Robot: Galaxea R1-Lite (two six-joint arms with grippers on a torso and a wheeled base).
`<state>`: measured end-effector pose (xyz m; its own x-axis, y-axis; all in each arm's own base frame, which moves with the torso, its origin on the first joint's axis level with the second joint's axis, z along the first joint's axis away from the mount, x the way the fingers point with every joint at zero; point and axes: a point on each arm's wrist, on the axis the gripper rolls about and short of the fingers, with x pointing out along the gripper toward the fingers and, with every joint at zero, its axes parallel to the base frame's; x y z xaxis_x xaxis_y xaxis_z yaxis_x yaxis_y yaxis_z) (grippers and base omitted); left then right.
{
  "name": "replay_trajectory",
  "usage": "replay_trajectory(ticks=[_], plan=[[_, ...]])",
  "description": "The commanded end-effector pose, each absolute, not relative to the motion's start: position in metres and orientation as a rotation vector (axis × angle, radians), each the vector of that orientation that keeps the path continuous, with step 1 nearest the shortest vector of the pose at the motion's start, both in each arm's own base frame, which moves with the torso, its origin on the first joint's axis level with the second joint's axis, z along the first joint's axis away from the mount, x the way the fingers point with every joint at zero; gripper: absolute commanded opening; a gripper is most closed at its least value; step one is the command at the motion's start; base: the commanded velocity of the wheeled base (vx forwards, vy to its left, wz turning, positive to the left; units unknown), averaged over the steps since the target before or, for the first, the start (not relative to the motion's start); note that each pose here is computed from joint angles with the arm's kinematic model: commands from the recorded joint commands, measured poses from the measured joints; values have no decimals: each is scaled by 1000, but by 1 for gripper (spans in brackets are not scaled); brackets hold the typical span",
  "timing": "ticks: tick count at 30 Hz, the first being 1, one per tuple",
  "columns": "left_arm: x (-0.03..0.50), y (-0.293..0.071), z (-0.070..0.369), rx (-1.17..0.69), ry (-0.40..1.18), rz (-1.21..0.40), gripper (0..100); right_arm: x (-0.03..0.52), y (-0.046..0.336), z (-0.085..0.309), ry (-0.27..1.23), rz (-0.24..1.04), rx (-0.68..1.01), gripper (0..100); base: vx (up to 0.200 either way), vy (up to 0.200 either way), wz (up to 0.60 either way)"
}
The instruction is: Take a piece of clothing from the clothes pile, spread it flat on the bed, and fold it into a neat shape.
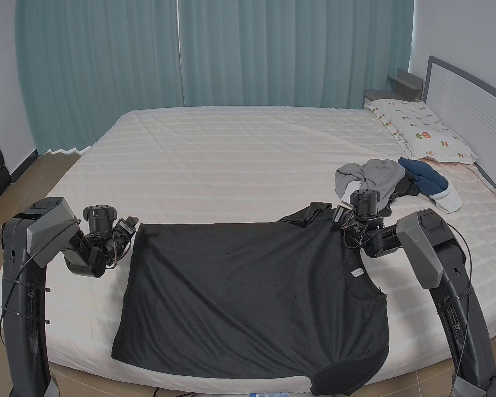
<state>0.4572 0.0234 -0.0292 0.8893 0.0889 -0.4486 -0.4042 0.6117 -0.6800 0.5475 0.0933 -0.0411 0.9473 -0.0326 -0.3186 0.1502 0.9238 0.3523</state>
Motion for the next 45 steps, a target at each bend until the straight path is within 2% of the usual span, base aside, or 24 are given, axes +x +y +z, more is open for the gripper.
replay_trajectory(ticks=[1,8,15,22,29,33,45], plan=[[457,23,-30,-870,397,295,100,549,93,-43,294,-89,396,100,0,0,0],[457,23,-30,-870,398,294,100,551,90,-17,225,-75,417,100,0,0,0],[457,23,-30,-870,397,295,100,534,78,-25,327,-72,408,100,0,0,0],[457,23,-30,-870,397,295,100,505,60,-13,437,-28,455,100,0,0,0],[457,23,-30,-870,397,295,100,486,33,-27,535,-44,491,100,0,0,0],[457,23,-31,-870,398,296,100,483,34,-33,557,-47,538,100,0,0,0],[457,23,-31,-868,398,296,100,480,45,-49,598,-38,540,100,0,0,0]])
